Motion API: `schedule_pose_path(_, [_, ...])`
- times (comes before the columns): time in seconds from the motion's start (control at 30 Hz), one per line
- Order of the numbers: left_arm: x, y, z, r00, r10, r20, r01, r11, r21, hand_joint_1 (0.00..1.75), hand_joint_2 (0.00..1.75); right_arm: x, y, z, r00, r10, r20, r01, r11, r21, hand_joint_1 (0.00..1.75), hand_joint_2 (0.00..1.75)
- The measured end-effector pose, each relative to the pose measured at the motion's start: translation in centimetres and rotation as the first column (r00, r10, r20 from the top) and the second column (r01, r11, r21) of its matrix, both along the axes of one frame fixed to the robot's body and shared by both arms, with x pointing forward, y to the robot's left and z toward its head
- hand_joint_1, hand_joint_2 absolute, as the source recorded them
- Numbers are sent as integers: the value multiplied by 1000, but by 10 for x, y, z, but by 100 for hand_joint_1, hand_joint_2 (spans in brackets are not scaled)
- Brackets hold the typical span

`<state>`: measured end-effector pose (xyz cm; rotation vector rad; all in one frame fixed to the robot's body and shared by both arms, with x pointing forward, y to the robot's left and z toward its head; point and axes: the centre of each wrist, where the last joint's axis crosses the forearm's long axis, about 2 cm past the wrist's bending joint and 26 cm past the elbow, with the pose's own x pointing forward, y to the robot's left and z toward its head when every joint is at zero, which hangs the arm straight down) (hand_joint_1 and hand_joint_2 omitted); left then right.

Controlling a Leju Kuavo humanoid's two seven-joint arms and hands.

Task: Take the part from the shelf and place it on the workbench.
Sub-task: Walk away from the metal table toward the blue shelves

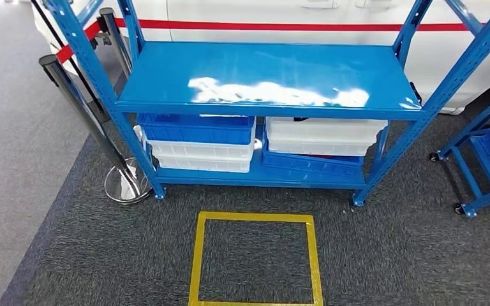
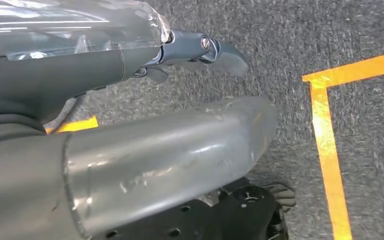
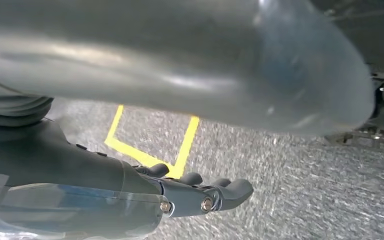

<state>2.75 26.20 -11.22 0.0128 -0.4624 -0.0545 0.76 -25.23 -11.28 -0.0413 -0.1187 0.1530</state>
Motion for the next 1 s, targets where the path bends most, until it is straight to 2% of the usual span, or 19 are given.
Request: schedule_pose_path(1.0, [1,-1,0,1000,-2,-2,2,1000,-2,0,0,2,-2,0,1000,4,4,-4,1000,-4,0,0])
